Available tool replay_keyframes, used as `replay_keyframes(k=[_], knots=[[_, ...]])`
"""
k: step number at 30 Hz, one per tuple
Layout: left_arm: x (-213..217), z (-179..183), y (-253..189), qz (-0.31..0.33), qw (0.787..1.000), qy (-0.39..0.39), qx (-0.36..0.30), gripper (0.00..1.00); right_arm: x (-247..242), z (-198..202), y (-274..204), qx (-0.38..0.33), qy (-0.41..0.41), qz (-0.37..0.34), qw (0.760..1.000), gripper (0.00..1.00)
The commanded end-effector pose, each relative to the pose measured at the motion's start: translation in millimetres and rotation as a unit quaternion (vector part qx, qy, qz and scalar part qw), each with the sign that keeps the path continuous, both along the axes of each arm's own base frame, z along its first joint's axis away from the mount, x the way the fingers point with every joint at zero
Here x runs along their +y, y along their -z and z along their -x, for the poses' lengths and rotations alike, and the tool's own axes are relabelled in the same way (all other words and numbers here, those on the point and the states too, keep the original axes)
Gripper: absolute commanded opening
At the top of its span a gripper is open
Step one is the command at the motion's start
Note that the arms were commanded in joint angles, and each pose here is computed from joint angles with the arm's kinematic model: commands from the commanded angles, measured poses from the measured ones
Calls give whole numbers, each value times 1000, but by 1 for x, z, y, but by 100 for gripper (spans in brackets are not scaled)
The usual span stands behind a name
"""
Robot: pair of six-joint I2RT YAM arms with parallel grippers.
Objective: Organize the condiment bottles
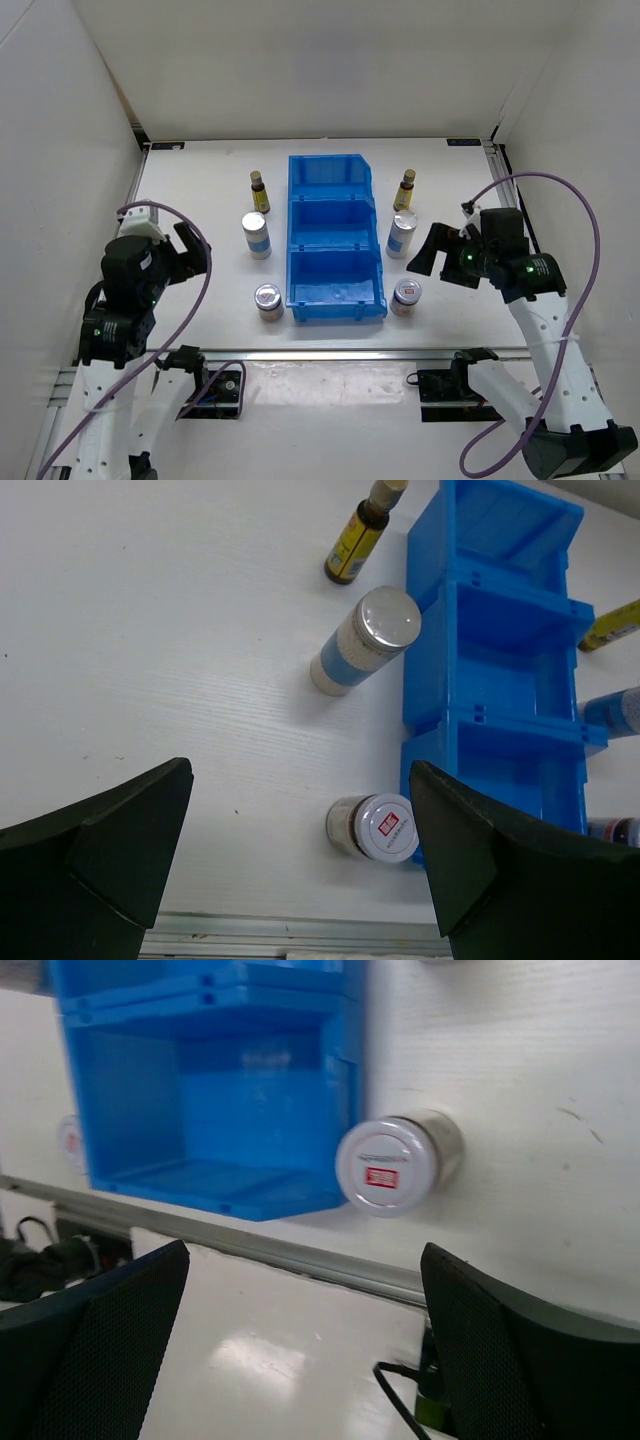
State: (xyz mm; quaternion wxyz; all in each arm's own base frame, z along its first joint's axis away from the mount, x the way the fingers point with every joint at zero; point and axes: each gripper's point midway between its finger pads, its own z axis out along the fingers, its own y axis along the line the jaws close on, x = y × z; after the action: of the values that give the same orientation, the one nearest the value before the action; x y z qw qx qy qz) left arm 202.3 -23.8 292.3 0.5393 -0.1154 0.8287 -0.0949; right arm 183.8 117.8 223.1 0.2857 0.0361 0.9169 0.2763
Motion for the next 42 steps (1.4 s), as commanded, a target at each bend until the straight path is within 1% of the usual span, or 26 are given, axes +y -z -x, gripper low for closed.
replay_keyframes(k=[1, 3, 5, 6, 7, 8, 9, 11, 12, 13, 14, 19, 21, 25, 26, 28, 29, 31, 32, 35, 36, 37, 39, 42], knots=[[-2, -7, 26, -7, 999, 1, 45, 100, -24, 5, 18, 10, 32, 69, 997, 100], [-8, -11, 29, -16, 998, 27, 57, 100, -22, 5, 21, 14, 36, 67, 997, 100], [-6, -22, 45, -20, 996, 14, 88, 100, -18, 1, 34, 46, 46, 74, 995, 100], [-3, -25, 50, -26, 995, 7, 100, 100, -18, 1, 44, 64, 48, 85, 993, 100], [-1, -32, 61, -32, 991, 1, 127, 100, -13, 1, 55, 87, 36, 99, 991, 98], [-2, -35, 67, -34, 990, 1, 140, 100, -9, -1, 59, 96, 39, 105, 989, 98], [-2, -38, 73, -36, 988, 1, 152, 100, -12, -4, 65, 98, 52, 130, 985, 98], [-11, -42, 86, -33, 982, 29, 182, 100, -3, -3, 77, 106, 40, 158, 981, 98], [-17, -44, 85, -28, 981, 47, 184, 100, 2, -2, 85, 116, 44, 174, 977, 97], [-17, -45, 88, -28, 980, 47, 189, 100, -4, -7, 89, 112, 60, 201, 971, 97], [-13, -46, 90, -35, 980, 38, 193, 100, -2, -3, 94, 119, 58, 213, 968, 97], [-8, -42, 84, -37, 983, 24, 176, 100, -4, -3, 123, 151, 74, 258, 951, 95], [-6, -40, 78, -39, 985, 20, 164, 100, -5, -4, 131, 156, 81, 264, 948, 95], [-6, -41, 80, -39, 986, 19, 163, 100, -5, -7, 146, 150, 88, 262, 949, 89], [-7, -42, 82, -40, 985, 20, 168, 100, -5, -7, 148, 149, 88, 262, 949, 82], [-7, -43, 84, -40, 984, 20, 172, 100, -3, -7, 152, 148, 82, 258, 951, 71], [-7, -43, 84, -40, 984, 20, 172, 100, -3, -7, 152, 144, 83, 255, 953, 59], [-7, -44, 86, -40, 983, 20, 177, 100, -3, -7, 145, 139, 83, 251, 954, 42], [-7, -44, 86, -40, 983, 20, 177, 100, -5, -9, 135, 119, 88, 253, 956, 28], [-6, -44, 86, -39, 983, 13, 177, 100, -2, -10, 97, 63, 86, 244, 964, 15], [-6, -44, 86, -39, 983, 13, 177, 100, -1, -11, 86, 47, 85, 241, 966, 9], [-6, -44, 86, -39, 983, 13, 177, 100, -1, -13, 74, 29, 89, 241, 966, 7], [-6, -44, 86, -39, 983, 13, 177, 100, 13, -14, 41, -12, 67, 218, 974, 2], [-5, -43, 84, -39, 984, 13, 172, 100, 41, -16, 10, -50, 24, 197, 979, 0]])
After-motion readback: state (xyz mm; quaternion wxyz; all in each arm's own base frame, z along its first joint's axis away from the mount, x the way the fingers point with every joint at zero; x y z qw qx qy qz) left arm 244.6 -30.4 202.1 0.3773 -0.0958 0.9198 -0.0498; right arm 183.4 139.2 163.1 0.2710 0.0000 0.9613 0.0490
